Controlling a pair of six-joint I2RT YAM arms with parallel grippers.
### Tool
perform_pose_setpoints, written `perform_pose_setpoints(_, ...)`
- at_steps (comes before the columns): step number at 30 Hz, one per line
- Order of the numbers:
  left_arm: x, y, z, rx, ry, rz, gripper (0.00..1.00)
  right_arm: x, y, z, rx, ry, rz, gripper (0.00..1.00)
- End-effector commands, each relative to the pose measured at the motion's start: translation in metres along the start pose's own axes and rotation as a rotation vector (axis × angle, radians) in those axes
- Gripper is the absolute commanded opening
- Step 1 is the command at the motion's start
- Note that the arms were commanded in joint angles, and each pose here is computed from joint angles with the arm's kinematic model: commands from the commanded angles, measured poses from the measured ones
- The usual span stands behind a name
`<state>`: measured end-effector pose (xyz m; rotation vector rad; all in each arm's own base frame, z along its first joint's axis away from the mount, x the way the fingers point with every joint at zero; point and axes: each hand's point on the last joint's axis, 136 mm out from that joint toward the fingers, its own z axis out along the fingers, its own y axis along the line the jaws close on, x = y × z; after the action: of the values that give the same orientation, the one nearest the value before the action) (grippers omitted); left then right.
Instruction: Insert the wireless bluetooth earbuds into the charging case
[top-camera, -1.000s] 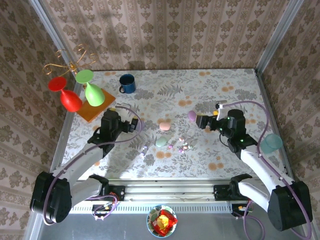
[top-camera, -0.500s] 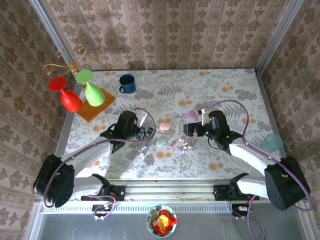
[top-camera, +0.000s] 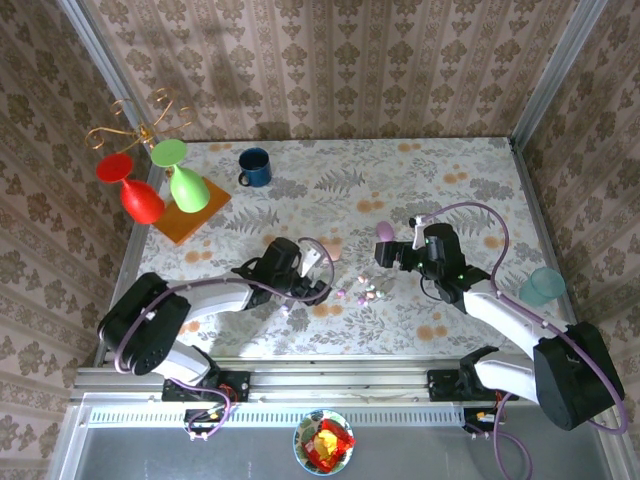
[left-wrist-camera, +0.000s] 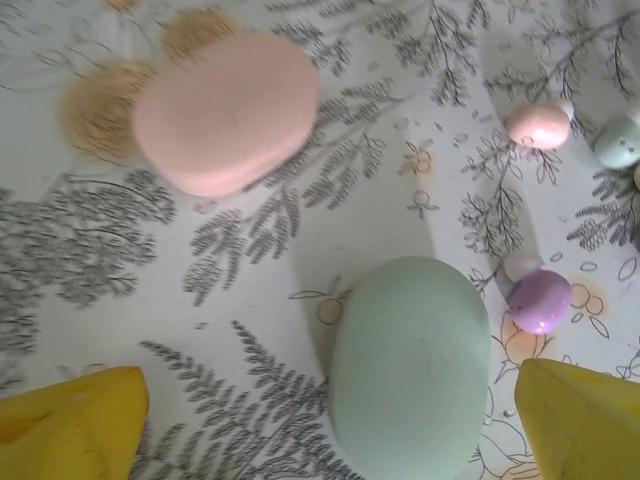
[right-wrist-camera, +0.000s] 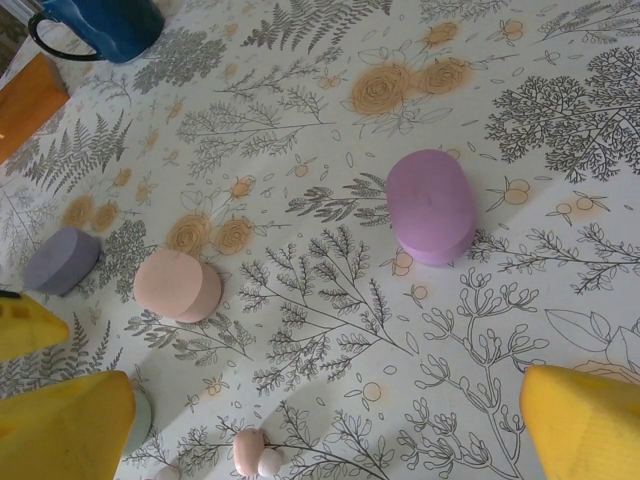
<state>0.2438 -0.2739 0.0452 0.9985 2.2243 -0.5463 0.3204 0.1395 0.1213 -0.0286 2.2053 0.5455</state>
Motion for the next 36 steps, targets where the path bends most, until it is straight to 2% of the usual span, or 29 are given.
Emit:
perform_pose_setpoints(1, -0.005, -0.014, 0.004, 0.06, -0.042, 0.04, 0.95, -0.002, 0.001, -0.002, -0.015, -0.023, -0.009, 1.0)
perform_pose_setpoints(4, -0.001, -0.014, 0.008, 0.056, -0.039, 0.057, 0.94, -0.001, 0.002, -0.001, -0.014, -0.017, -0.012, 1.0)
perform_pose_setpoints(8, 0.011, -0.014, 0.016, 0.064, -0.005, 0.074, 0.87, -0.003, 0.002, -0.002, -0.012, -0.027, -0.013, 1.0)
perform_pose_setpoints(12, 0.014, -0.017, 0.022, 0.084, -0.045, 0.091, 0.77, -0.005, 0.001, -0.003, -0.004, -0.024, 0.005, 1.0)
perform_pose_setpoints(15, 0.016, -0.017, 0.027, 0.089, -0.032, 0.098, 0.72, -0.007, 0.001, -0.004, -0.005, -0.027, 0.016, 1.0)
perform_pose_setpoints(19, 0.02, -0.016, 0.028, 0.088, -0.024, 0.108, 0.52, -0.008, -0.001, -0.009, 0.013, -0.036, 0.034, 0.99)
perform_pose_setpoints(24, 0.018, -0.014, 0.025, 0.066, -0.038, 0.117, 0.39, -0.012, 0.002, -0.015, -0.013, -0.022, 0.119, 0.99)
perform_pose_setpoints(28, 0.002, -0.016, 0.019, 0.066, -0.079, 0.119, 0.37, -0.012, 0.019, -0.019, -0.149, -0.023, 0.196, 1.0)
perform_pose_setpoints(30, -0.007, -0.02, 0.015, 0.086, -0.106, 0.133, 0.37, -0.01, 0.019, -0.023, -0.184, -0.038, 0.258, 1.0)
perform_pose_setpoints(33, -0.025, -0.023, 0.006, 0.092, -0.158, 0.155, 0.29, -0.006, 0.019, -0.028, -0.23, -0.018, 0.309, 1.0)
perform_pose_setpoints(36, -0.042, -0.028, -0.005, 0.101, -0.213, 0.196, 0.29, -0.003, 0.026, -0.033, -0.267, 0.017, 0.331, 0.99)
